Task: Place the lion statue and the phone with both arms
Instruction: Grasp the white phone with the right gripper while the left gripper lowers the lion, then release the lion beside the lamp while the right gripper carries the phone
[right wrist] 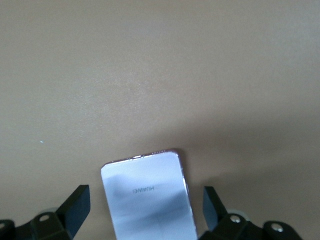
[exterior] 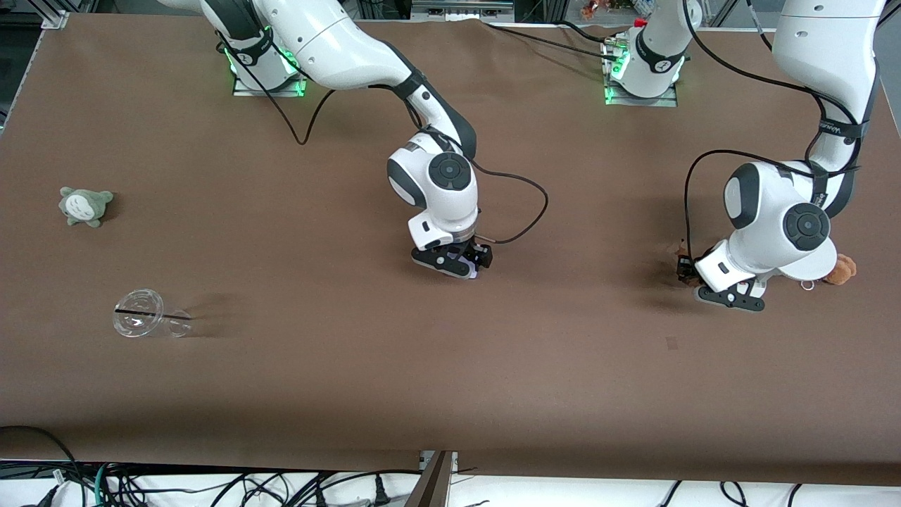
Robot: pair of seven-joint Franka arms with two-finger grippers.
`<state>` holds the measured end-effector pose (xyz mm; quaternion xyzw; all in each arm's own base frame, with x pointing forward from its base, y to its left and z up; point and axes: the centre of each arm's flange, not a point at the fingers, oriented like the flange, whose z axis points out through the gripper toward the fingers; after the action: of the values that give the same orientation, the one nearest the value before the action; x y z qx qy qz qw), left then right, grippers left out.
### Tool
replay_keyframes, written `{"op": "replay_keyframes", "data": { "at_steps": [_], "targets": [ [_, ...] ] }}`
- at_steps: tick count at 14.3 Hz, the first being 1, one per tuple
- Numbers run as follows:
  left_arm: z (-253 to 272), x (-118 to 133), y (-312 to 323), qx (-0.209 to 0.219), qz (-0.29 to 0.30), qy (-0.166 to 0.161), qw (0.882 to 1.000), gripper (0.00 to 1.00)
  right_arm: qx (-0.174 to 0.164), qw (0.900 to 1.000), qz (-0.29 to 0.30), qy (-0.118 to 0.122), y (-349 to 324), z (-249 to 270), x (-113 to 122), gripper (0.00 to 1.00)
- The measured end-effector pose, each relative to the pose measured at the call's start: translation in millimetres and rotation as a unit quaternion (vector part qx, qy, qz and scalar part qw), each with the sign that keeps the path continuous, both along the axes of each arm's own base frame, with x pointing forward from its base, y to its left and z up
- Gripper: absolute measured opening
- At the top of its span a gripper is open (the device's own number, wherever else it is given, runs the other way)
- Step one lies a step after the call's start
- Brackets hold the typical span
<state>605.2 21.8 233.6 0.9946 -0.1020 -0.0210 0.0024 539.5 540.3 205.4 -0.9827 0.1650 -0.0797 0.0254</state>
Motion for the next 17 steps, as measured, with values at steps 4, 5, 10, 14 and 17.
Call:
{"op": "replay_keyframes", "data": {
  "at_steps": [4,5,10,14,17],
  "targets": [
    [-8,0,11,0.000,0.008,-0.004,1.000,0.39,-0.014,0.999,0.031,0.001,5,-16,-8,1.00],
    [-11,-1,11,-0.002,0.011,-0.002,1.000,0.39,-0.015,0.999,0.034,0.001,5,-19,-9,1.00],
    [-21,1,10,-0.007,0.013,-0.013,1.000,0.39,-0.010,0.999,0.044,-0.005,6,-31,-9,1.00],
    [-25,2,10,-0.007,0.013,-0.015,1.000,0.70,-0.008,0.999,0.046,-0.007,7,-32,-10,0.91],
    [-13,5,-3,-0.010,0.007,-0.013,1.000,0.98,-0.008,0.999,0.047,-0.007,7,-31,-9,0.84]
  ]
}}
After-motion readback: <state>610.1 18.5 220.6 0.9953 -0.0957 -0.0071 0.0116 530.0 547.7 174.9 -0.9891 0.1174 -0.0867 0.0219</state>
